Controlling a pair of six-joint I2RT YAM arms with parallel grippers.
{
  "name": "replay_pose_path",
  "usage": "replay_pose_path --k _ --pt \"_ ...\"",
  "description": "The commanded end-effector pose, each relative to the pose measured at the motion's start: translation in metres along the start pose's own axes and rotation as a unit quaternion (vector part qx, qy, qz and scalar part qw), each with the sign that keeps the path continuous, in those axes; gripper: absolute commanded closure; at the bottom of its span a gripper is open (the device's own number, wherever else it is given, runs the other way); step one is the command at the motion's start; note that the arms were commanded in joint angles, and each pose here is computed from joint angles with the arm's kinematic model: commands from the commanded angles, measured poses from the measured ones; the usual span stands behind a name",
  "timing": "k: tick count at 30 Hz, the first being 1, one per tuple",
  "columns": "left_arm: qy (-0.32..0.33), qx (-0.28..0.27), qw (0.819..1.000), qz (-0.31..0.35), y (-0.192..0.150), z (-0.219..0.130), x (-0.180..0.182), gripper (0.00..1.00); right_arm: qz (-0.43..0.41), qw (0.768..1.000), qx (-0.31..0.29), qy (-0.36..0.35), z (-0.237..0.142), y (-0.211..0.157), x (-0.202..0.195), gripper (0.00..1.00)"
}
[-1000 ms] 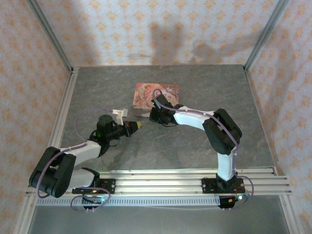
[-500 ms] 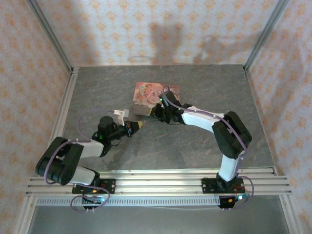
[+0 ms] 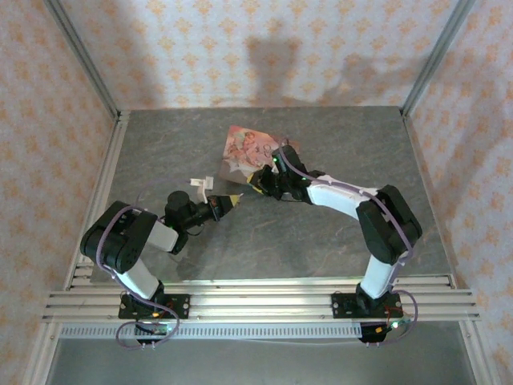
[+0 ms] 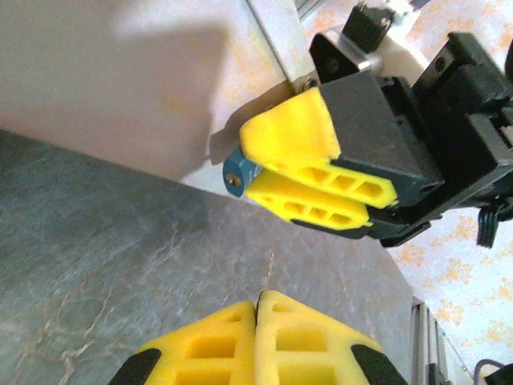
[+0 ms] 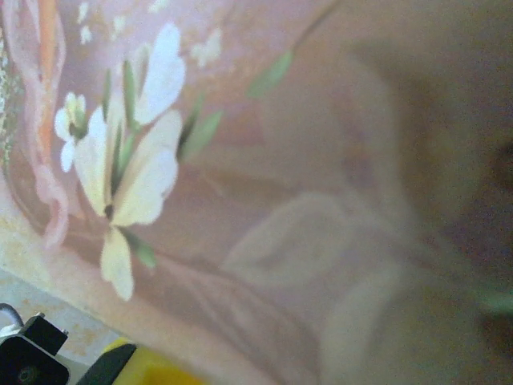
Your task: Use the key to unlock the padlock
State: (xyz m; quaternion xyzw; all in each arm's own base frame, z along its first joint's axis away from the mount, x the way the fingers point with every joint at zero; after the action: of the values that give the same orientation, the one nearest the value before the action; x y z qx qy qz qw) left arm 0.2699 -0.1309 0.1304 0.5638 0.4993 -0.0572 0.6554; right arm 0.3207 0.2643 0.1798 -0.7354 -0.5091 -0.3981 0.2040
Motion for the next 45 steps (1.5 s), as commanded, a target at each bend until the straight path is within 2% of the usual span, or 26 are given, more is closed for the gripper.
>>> replay_pose_path --k 1,18,45 --pt "-0.044 -0.025 0.998 0.029 0.019 0.003 -0.015 1.0 -0.005 0.998 -0.001 0.064 -0.017 0.001 0.025 1.0" --pt "-0.048 -0.02 0.996 0.073 0.032 0.009 -0.018 1.0 0.01 0.995 0.028 0.099 -0.035 0.005 0.042 1.0" --pt "-0.04 -0.003 0.997 0.07 0.034 0.015 0.001 1.0 0.016 0.994 0.035 0.102 -0.036 0.006 0.044 1.0"
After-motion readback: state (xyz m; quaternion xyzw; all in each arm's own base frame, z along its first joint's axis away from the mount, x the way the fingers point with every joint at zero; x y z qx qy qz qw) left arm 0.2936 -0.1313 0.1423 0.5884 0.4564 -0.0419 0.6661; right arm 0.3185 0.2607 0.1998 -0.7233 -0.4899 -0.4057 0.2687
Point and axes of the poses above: each hand's point on the last joint's axis, 136 mm out from that joint toward the fingers, its own z axis out along the fingers, its own x axis along the line the jaws close on, y = z × x, the point moved 9 cm from there along -z, back along the fingers, and after that the axes turned 1 degree about z, right-handed, at the moved point
